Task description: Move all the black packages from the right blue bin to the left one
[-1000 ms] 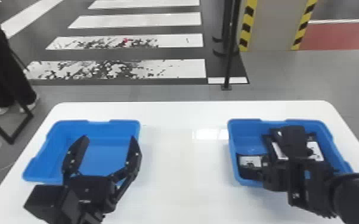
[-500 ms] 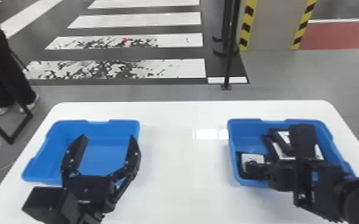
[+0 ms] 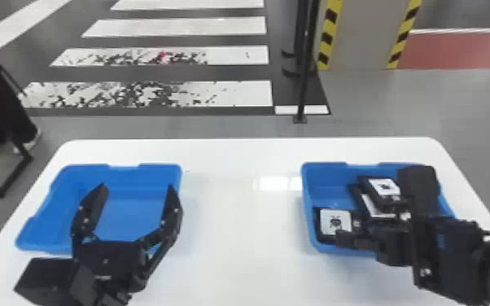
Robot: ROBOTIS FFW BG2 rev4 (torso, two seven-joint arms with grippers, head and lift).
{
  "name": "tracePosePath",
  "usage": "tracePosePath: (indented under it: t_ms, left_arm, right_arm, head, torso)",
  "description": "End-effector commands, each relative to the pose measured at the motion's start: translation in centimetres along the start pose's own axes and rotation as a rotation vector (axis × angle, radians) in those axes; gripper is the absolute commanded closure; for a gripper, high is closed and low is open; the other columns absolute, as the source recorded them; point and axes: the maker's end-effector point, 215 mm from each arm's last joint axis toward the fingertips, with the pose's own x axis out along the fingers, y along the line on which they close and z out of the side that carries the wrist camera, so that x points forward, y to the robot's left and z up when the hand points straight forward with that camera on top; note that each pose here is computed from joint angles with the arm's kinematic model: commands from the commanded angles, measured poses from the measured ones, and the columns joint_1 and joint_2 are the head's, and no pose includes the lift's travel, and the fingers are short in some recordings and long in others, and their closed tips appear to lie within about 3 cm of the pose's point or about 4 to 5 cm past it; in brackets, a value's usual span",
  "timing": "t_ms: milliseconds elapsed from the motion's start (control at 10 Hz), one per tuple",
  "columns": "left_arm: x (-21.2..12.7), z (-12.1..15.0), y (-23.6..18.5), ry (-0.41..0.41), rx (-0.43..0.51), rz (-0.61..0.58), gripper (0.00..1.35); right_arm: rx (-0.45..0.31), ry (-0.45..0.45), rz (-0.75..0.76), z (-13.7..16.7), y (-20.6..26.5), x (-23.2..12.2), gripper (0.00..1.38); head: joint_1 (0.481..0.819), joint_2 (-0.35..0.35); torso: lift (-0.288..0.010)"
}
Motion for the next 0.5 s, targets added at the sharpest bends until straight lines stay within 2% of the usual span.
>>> tracePosePath:
  t_ms: [0, 400]
  left_arm:
    - [0.0, 0.0, 0.0, -0.001, 0.0, 0.0, 0.1]
    - [-0.1, -0.1, -0.1, -0.004, -0.002, -0.002, 0.1]
  right_arm:
    - [0.003, 0.054, -0.022, -1.3, -1.0, 0.1, 0.13]
    - [0.027, 0.058, -0.023, -0.8, -1.6, 3.0, 0.13]
  head:
    - [0.695, 0.034]
    - [0.695, 0.019]
  torso:
    - [-0.132]
    - [-0.132]
